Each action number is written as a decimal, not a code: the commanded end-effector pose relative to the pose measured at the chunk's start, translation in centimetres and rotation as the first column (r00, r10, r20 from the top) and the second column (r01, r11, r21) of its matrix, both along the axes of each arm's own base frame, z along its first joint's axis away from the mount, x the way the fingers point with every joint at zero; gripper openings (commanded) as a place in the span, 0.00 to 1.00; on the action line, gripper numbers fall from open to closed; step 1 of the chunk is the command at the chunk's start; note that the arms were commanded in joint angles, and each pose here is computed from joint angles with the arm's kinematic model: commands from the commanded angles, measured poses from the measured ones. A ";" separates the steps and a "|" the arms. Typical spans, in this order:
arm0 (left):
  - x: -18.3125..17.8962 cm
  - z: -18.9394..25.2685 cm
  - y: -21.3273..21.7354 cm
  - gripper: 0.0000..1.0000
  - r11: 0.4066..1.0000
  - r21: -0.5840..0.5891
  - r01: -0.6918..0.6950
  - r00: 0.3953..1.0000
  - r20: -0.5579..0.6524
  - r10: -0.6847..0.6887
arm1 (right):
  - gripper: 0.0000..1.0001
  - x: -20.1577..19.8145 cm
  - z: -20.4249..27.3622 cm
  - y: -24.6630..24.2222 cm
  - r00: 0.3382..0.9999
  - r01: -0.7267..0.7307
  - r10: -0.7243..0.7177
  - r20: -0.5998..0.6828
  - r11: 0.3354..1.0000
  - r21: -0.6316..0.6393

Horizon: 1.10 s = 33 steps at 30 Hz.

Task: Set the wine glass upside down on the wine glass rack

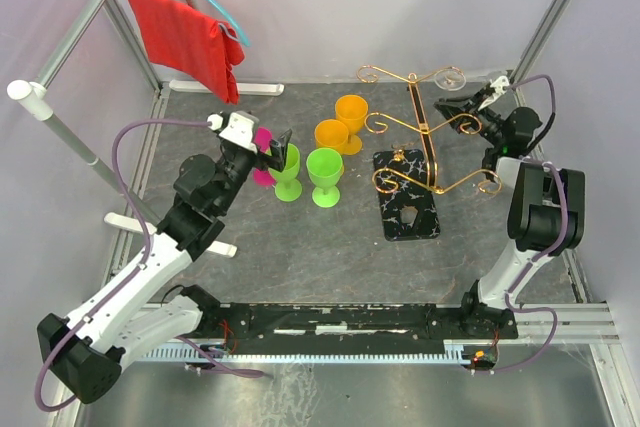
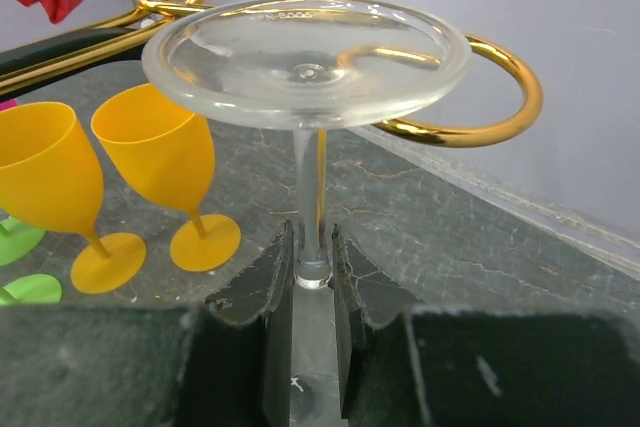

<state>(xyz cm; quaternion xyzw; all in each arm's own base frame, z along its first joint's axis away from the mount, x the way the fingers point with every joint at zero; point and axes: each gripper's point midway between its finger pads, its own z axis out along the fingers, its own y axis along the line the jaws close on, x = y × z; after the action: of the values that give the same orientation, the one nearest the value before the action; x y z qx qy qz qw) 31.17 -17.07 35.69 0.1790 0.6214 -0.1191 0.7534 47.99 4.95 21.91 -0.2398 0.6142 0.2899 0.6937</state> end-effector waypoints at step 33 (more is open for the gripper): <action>1.8 -0.4 -0.3 0.99 0.999 0.018 -0.031 0.999 0.009 0.031 | 0.01 6.4 1.6 -4.4 0.935 0.328 -0.334 0.119 0.942 0.069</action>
<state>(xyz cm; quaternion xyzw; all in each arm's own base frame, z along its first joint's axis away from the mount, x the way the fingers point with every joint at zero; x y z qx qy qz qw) 32.66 -17.82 33.32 0.1875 0.6446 -0.1098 0.7330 53.94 2.58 21.78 -0.1685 0.6192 0.1977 0.7410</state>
